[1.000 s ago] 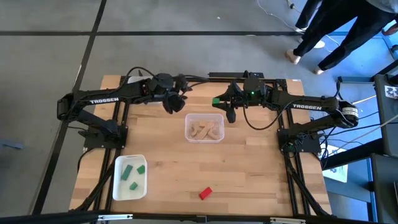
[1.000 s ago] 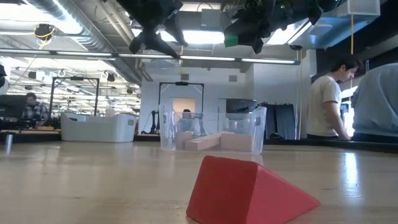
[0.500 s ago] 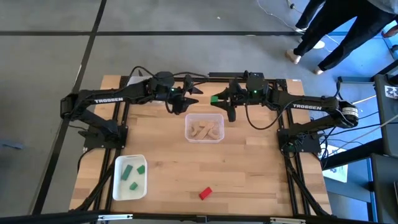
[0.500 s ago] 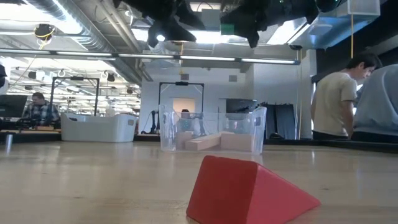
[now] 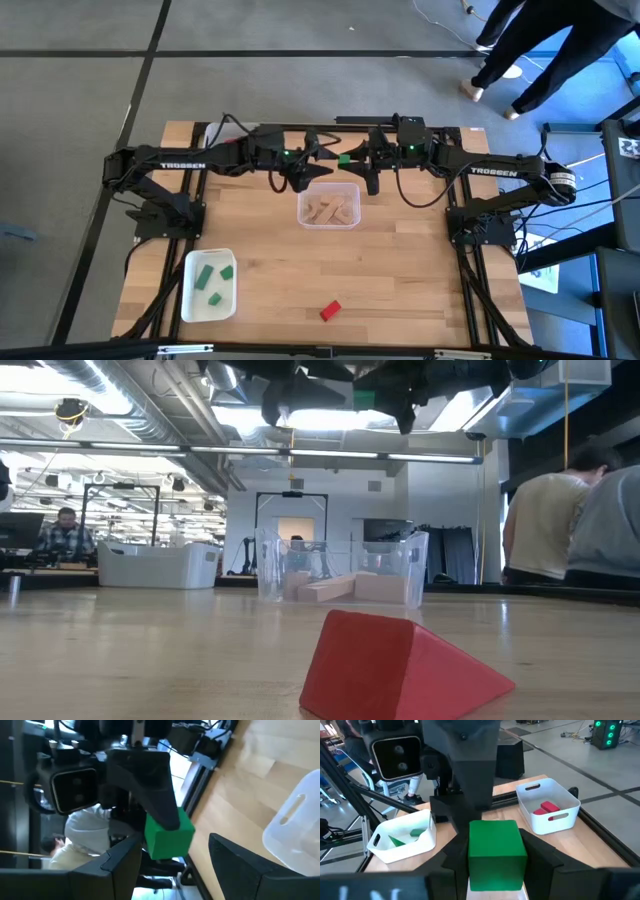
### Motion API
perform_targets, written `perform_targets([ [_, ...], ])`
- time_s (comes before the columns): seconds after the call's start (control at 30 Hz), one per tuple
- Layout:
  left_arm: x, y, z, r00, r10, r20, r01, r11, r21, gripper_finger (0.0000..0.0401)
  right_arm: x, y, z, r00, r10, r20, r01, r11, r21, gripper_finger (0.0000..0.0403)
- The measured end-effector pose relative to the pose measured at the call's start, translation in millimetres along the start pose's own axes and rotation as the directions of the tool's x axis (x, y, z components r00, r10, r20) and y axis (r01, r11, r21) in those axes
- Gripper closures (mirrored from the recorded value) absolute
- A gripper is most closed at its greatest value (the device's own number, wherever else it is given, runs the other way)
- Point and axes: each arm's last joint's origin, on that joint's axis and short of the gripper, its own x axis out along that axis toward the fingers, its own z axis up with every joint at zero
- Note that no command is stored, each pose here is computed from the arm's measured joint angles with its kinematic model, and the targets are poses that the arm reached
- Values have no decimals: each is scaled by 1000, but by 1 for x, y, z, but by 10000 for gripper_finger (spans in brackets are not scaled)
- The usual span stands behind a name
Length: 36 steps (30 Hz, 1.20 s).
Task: Sort & place blocks by color
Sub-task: Put the green block into the white bin
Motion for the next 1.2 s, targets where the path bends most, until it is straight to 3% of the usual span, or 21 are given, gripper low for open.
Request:
perform_targets([
  [0.33,7,-1,1,998,24,59,-26,999,30,180,0,1,3,999,7,34,-6,1000,-9,273],
  [0.43,13,0,1,995,72,71,-75,997,33,180,0,1,4,999,12,36,-12,1000,-9,273],
  [0.8,27,-5,-3,993,111,48,-114,992,60,182,0,1,4,999,18,44,-17,1000,-9,273],
  [1.2,30,-7,-3,991,129,20,-130,986,100,255,0,2,6,997,36,67,-35,999,-16,273],
])
